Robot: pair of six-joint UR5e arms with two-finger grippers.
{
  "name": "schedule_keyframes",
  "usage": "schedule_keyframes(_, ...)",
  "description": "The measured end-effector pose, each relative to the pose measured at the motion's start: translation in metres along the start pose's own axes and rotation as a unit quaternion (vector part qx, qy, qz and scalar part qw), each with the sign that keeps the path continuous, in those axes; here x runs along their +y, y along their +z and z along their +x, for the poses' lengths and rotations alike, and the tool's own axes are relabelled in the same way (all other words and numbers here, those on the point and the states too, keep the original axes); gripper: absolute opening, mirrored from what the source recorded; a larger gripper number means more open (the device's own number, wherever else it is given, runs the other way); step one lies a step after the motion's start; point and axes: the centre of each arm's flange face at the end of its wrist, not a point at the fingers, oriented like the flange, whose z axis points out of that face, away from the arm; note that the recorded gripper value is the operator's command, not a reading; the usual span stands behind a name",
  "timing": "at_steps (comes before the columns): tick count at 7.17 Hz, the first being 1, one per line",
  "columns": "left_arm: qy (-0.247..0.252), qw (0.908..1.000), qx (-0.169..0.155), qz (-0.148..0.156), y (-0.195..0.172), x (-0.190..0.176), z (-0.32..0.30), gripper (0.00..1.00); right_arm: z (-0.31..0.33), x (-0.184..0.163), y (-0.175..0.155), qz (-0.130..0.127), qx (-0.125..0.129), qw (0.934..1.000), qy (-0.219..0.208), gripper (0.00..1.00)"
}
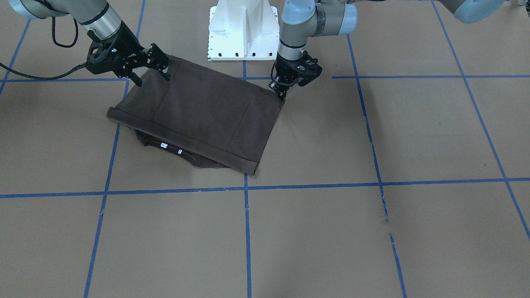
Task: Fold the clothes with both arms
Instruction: 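Push the shirt's near corner with the left gripper while the right gripper holds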
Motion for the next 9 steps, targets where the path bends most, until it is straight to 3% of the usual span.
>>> schedule_keyframes(2, 0.005, 1.0000, -0.003, 0.002, -0.016, 0.000, 0.005, 0.00, 0.000, -0.001, -0.001, 0.001, 0.000, 1.0000, 0.001, 1.00)
schedule_keyframes(4, 0.017, 0.9996, -0.002, 0.023, -0.031, -0.028, 0.016, 0.00, 0.001, -0.003, -0.003, 0.001, -0.001, 1.0000, 0.002, 1.00)
schedule_keyframes(7, 0.058, 0.9940, 0.010, 0.093, -0.032, -0.140, 0.055, 0.00, 0.000, -0.003, -0.004, 0.004, -0.002, 1.0000, 0.002, 1.00)
schedule_keyframes(9, 0.083, 0.9873, 0.037, 0.131, -0.007, -0.213, 0.124, 0.00, 0.001, -0.005, -0.006, 0.009, -0.002, 1.0000, 0.003, 1.00)
